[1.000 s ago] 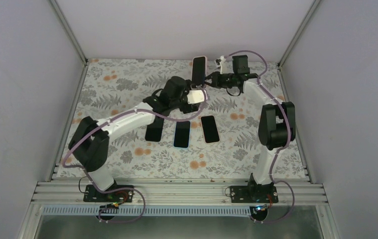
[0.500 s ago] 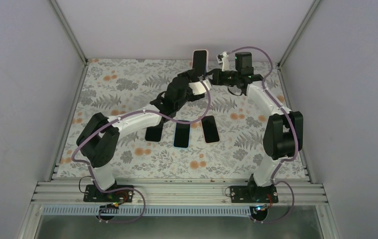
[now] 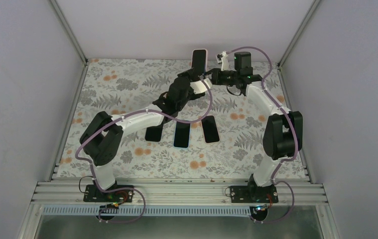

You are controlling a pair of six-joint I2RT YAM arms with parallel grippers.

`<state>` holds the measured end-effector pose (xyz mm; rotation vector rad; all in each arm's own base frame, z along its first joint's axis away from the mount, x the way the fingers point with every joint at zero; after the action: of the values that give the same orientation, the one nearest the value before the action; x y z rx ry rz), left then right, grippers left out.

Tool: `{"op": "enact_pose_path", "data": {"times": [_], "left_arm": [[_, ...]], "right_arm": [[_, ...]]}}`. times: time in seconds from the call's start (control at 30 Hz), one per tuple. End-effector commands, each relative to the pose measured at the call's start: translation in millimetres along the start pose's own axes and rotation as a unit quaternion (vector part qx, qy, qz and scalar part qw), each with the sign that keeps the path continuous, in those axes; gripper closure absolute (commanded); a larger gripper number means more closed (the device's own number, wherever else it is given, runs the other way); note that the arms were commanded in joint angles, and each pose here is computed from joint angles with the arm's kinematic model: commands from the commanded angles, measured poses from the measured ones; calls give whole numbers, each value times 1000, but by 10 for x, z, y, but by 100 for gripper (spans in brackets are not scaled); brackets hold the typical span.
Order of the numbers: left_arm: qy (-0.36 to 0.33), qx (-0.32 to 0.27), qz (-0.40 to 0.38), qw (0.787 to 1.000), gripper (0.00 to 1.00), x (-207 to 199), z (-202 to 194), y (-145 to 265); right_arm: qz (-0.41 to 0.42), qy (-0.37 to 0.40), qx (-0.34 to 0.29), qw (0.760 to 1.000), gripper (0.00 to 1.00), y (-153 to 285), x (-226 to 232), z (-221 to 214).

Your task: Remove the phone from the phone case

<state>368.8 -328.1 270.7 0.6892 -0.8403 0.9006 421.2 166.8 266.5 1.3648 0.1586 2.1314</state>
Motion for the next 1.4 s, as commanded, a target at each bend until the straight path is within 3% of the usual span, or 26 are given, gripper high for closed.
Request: {"op": "enact_pose_path", "data": {"times": [0.0, 0.13, 0.3, 0.47, 0.6, 0.77, 0.9, 1.03, 1.17, 1.37], "left_arm": [[13, 7, 53, 998, 18, 162, 46, -25], [4, 23, 104, 994, 31, 258, 41, 0], [-11, 44, 188, 981, 40, 415, 29, 25], [-27, 57, 212, 975, 47, 390, -31, -7], [-43, 77, 240, 967, 79, 347, -112, -60], [-44, 84, 254, 962, 96, 402, -159, -78], [-61, 78, 270, 958, 98, 416, -172, 4], [-66, 73, 257, 961, 98, 414, -202, 137], [-62, 57, 228, 970, 98, 419, -228, 328], [-96, 59, 203, 973, 98, 438, -294, 587]], "right_arm": [[50, 35, -3, 998, 97, 72, 320, -10], [54, 30, 3, 998, 97, 43, 311, -43], [60, 30, 15, 998, 97, -21, 327, -86], [82, 26, 34, 996, 97, -51, 365, -139], [107, 31, 53, 992, 97, -62, 430, -192], [115, 41, 60, 991, 97, -71, 479, -244], [78, 54, 56, 994, 97, -123, 366, -219], [-47, 92, 19, 994, 97, -110, 29, -20], [-196, 154, -42, 968, 97, 69, -352, 259], [-280, 190, -60, 939, 97, 242, -509, 434]]}}
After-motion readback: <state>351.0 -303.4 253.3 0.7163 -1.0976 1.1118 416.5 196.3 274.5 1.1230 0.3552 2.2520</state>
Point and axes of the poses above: each gripper's point midway between its finger pads, its own y axis back along the fingers, its own x axis along the line the jaws close on, z = x × y, the point moved 7 cm from there along y, back along the fingers, and after that the axes turned 15 degrees about -y, right-handed, at the moved point
